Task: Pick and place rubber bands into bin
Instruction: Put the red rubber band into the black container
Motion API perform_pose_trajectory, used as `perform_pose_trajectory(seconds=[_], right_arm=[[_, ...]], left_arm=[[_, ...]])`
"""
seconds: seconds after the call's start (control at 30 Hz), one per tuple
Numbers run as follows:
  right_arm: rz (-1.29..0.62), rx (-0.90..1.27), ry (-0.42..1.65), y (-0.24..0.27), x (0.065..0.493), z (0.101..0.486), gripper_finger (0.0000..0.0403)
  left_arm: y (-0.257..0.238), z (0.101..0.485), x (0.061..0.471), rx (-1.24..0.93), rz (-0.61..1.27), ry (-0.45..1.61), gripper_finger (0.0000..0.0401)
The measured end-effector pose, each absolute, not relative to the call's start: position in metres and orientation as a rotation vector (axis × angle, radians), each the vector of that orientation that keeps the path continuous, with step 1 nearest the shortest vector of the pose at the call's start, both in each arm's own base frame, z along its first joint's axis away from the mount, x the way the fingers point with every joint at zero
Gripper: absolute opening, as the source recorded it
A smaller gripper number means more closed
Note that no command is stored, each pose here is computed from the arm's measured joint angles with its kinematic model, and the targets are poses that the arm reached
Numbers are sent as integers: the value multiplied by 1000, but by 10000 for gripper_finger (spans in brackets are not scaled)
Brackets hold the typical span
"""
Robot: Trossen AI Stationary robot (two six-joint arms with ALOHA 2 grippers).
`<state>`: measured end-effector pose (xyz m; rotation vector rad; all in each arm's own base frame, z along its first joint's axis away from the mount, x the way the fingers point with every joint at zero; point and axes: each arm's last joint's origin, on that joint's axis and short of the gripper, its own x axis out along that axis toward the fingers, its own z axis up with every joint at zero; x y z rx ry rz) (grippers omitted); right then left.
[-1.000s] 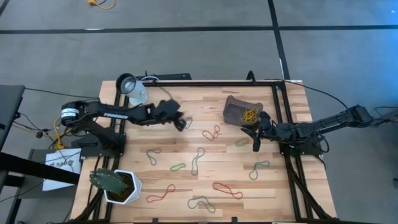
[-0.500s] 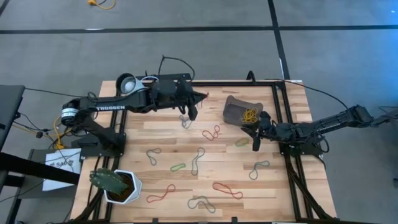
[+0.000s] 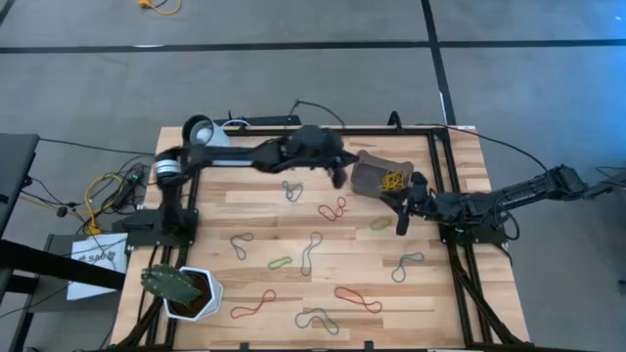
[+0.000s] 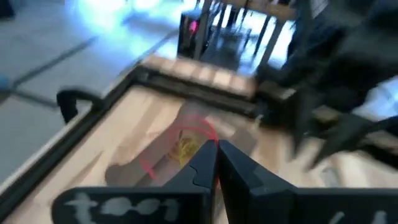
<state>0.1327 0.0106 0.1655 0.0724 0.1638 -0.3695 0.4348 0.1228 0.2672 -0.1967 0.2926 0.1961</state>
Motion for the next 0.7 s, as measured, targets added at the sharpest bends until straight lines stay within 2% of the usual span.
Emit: perform_pose_trajectory(seconds=[0.33,0.43,0.7], right_arm=[[-382,59,154,10,133,167,66],[-386,93,154,10,133,166,66],[-422,221,201,10,132,158,66]], left_arm=[[162,206,511,-226,213,430,0],[166,190,520,-247,248,512,0],[168,180,518,-245,335,644,0]])
